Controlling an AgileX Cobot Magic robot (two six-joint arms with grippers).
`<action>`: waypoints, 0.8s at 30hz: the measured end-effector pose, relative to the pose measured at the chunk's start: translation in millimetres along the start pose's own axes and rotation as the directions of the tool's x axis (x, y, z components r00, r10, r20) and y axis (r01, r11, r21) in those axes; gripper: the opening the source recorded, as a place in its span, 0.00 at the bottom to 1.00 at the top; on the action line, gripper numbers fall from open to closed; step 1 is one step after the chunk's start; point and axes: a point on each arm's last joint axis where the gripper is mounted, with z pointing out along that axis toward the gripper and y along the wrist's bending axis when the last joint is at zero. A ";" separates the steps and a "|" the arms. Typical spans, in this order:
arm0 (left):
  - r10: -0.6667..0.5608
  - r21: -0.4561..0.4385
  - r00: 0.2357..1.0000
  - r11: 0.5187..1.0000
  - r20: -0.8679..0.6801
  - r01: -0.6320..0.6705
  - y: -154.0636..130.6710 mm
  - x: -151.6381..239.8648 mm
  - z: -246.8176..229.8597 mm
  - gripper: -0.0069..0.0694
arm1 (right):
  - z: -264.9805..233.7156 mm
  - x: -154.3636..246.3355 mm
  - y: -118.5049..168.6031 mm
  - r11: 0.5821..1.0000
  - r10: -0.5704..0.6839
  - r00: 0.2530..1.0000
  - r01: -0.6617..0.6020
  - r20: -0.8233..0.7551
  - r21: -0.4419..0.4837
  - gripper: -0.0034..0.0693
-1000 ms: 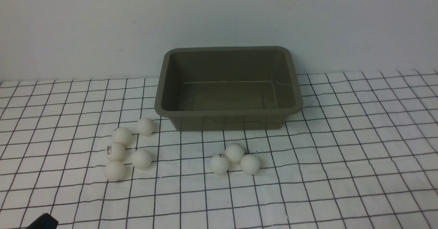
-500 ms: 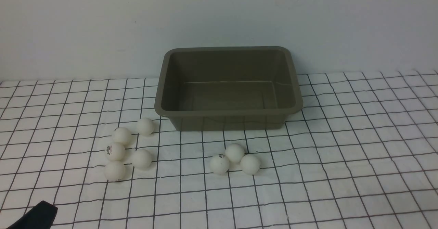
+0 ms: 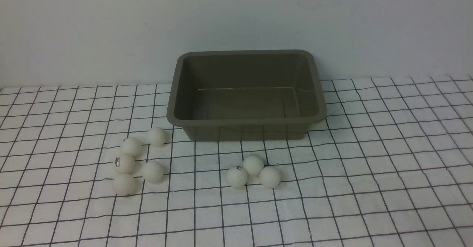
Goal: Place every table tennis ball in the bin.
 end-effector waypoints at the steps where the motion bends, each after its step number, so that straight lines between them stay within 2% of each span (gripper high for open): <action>1: 0.083 0.038 0.996 0.996 0.015 -0.083 -11.0 -8.6 -1.7 0.08 | 0.0 -0.7 0.0 1.000 0.015 1.000 -0.015 0.010 0.001 0.02; 2: 0.142 0.090 0.990 0.986 0.010 -0.143 -23.0 -15.3 -2.6 0.08 | 0.0 -0.8 0.0 1.000 0.023 1.000 -0.023 0.011 0.001 0.02; 3: 0.162 0.089 0.987 0.983 0.001 -0.162 -23.2 -14.6 -2.1 0.08 | 0.0 -0.8 0.0 1.000 0.022 1.000 -0.022 0.011 0.001 0.02; 7: 0.315 0.182 0.940 0.940 -0.130 -0.290 -43.0 -20.1 13.8 0.08 | 0.0 1.7 0.6 1.000 0.016 1.000 -0.016 -0.017 -0.005 0.02; 8: 0.360 0.203 0.902 0.927 -0.238 -0.317 -44.2 -16.9 28.9 0.08 | -0.1 4.5 1.2 1.000 -0.010 0.999 0.009 -0.047 -0.012 0.02; 11: 0.415 0.224 0.840 0.908 -0.350 -0.355 -43.3 -13.6 45.5 0.08 | -0.6 10.6 2.4 0.995 -0.101 0.989 0.098 -0.111 -0.036 0.02; 14: 0.486 0.250 0.733 0.874 -0.476 -0.417 -39.0 -10.9 67.5 0.08 | -2.0 16.1 6.6 0.973 -0.228 0.958 0.215 -0.172 -0.089 0.02; 15: 0.491 0.248 0.707 0.870 -0.509 -0.426 -37.5 -10.6 72.4 0.08 | -2.9 16.5 10.5 0.963 -0.261 0.947 0.243 -0.185 -0.114 0.02; 17: 0.504 0.227 0.610 0.850 -0.612 -0.475 -29.5 -11.8 93.4 0.08 | -7.3 13.4 30.1 0.907 -0.401 0.896 0.359 -0.189 -0.221 0.02; 18: 0.491 0.216 0.605 0.856 -0.627 -0.470 -27.6 -11.0 96.4 0.08 | -7.6 13.0 31.6 0.902 -0.411 0.892 0.367 -0.188 -0.227 0.02; 19: 0.466 0.177 0.560 0.852 -0.685 -0.493 -20.1 -11.7 109.8 0.08 | -9.1 10.0 44.0 0.864 -0.478 0.858 0.420 -0.189 -0.278 0.02; 22: 0.440 0.134 0.522 0.842 -0.730 -0.522 -12.3 -13.0 122.5 0.08 | -7.4 7.7 53.0 0.839 -0.521 0.827 0.452 -0.209 -0.304 0.02; 23: 0.402 0.095 0.495 0.840 -0.771 -0.534 -4.4 -11.2 132.1 0.08 | -2.3 4.1 63.5 0.809 -0.571 0.785 0.489 -0.240 -0.326 0.02; 24: 0.379 0.077 0.475 0.838 -0.794 -0.541 0.0 -10.1 137.5 0.09 | 3.5 2.3 67.2 0.803 -0.586 0.763 0.501 -0.274 -0.324 0.02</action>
